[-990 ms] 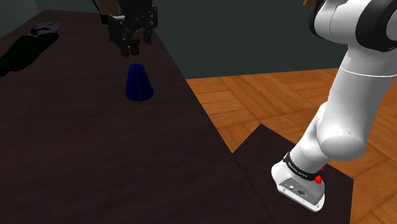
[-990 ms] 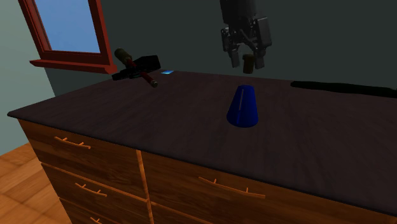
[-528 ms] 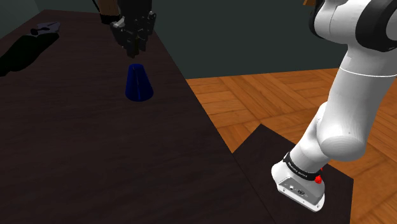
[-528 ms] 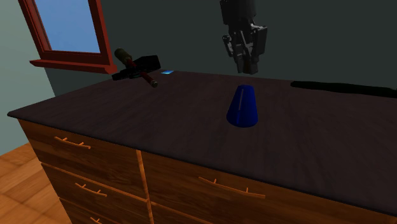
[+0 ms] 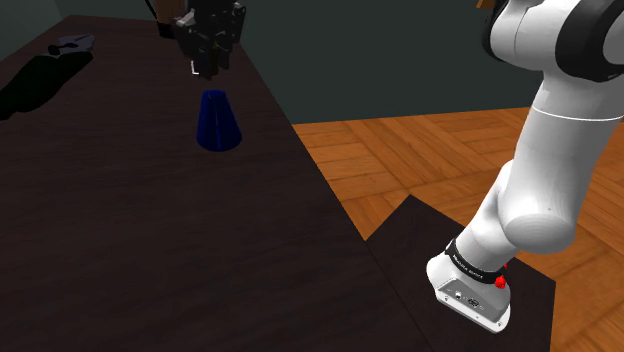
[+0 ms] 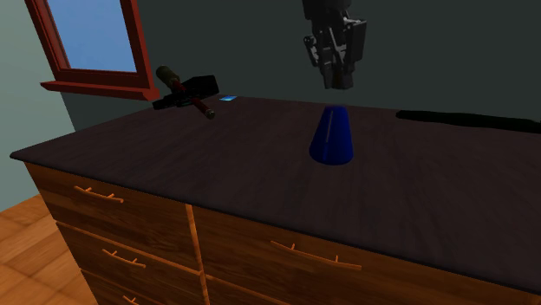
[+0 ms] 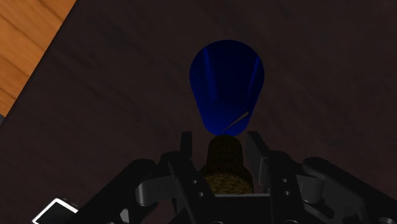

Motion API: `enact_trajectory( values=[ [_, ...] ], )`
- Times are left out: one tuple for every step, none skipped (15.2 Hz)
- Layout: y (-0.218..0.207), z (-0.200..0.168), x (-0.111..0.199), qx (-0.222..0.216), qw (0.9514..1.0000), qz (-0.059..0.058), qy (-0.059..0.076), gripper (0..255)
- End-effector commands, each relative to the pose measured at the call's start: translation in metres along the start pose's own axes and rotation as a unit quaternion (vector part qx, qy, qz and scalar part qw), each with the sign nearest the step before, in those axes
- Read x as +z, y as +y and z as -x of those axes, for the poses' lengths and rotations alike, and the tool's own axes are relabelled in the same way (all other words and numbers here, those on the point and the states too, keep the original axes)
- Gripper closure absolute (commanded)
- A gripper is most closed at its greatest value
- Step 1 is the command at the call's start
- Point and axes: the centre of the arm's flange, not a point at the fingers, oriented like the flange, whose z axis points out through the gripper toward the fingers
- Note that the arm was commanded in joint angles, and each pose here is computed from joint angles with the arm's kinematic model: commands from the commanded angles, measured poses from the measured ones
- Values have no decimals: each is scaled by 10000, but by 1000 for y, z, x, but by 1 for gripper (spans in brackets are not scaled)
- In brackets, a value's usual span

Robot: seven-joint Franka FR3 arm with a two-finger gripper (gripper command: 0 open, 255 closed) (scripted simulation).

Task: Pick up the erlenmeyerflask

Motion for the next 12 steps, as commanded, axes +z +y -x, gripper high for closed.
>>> enact_trajectory(
  values=[
    [2, -3, -10, 1, 10000, 0, 1, 255],
    [2, -4, -15, 1, 10000, 0, 1, 255],
    [3, -5, -20, 1, 10000, 0, 1, 255],
    [4, -6, -25, 1, 10000, 0, 1, 255],
    [5, -7, -30, 1, 10000, 0, 1, 255],
    [5, -9, -35, 1, 10000, 0, 1, 255],
    [6, -10, -40, 1, 10000, 0, 1, 255],
    [7, -11, -45, 1, 10000, 0, 1, 255],
    [8, -12, -50, 1, 10000, 0, 1, 255],
    [8, -13, -56, 1, 10000, 0, 1, 255],
    [9, -13, -56, 1, 10000, 0, 1, 255],
    [9, -13, -56, 1, 10000, 0, 1, 255]
  ],
)
